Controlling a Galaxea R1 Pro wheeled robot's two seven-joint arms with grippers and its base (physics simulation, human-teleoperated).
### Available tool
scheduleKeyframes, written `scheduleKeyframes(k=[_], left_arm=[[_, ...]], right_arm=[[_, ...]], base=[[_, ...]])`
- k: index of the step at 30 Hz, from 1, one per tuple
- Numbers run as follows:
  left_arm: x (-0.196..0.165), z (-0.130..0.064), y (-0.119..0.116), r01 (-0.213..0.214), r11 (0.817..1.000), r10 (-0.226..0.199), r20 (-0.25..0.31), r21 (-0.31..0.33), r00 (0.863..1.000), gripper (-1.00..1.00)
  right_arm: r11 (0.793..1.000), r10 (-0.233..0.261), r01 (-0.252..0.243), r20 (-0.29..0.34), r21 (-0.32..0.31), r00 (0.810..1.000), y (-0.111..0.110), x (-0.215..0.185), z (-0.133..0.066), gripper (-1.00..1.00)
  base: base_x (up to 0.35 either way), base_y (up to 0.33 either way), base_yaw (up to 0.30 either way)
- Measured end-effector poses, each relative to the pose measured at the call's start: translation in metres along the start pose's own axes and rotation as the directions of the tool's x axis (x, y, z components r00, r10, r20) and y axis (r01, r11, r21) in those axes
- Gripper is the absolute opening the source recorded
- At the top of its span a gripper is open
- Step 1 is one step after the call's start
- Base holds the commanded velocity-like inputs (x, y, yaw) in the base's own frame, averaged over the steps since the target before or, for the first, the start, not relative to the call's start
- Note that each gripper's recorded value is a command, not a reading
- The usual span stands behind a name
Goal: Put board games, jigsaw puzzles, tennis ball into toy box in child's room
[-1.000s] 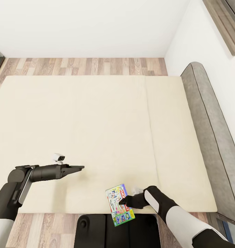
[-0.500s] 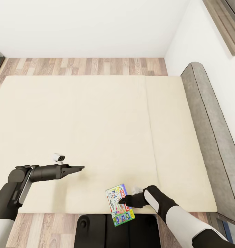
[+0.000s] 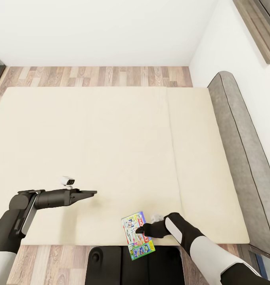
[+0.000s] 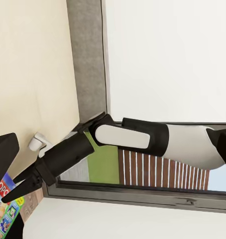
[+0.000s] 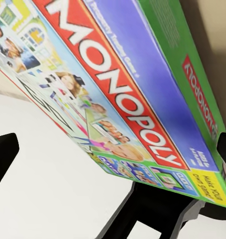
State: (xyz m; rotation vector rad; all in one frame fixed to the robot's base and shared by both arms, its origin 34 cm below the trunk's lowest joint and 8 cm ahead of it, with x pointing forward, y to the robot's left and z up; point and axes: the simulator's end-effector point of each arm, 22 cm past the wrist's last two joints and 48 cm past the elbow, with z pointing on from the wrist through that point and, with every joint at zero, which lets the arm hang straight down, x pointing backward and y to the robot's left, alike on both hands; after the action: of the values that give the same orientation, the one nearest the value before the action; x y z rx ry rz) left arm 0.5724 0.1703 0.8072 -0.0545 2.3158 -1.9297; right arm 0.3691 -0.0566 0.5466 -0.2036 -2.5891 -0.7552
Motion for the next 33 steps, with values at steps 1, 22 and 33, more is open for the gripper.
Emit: scheduleKeyframes(k=[1, 22, 33], left_arm=[[0.0, 0.0, 0.0, 0.0, 1.0, 0.0, 0.0, 0.0, 1.0, 1.0], [0.0, 0.0, 0.0, 0.0, 1.0, 0.0, -0.001, 0.0, 1.0, 1.0], [0.0, 0.0, 0.0, 0.0, 1.0, 0.0, -0.001, 0.001, 1.0, 1.0]], right_arm=[[1.0, 0.0, 0.0, 0.0, -0.002, 1.0, 0.001, 0.0, 0.0, 1.0], [0.999, -0.012, 0.013, 0.033, -0.044, 0.999, 0.02, -0.007, 0.004, 1.0], [0.998, -0.027, 0.031, 0.07, -0.051, 0.997, 0.021, -0.014, 0.004, 1.0]], base=[[0.0, 0.0, 0.0], [0.0, 0.0, 0.0], [0.0, 0.0, 0.0]])
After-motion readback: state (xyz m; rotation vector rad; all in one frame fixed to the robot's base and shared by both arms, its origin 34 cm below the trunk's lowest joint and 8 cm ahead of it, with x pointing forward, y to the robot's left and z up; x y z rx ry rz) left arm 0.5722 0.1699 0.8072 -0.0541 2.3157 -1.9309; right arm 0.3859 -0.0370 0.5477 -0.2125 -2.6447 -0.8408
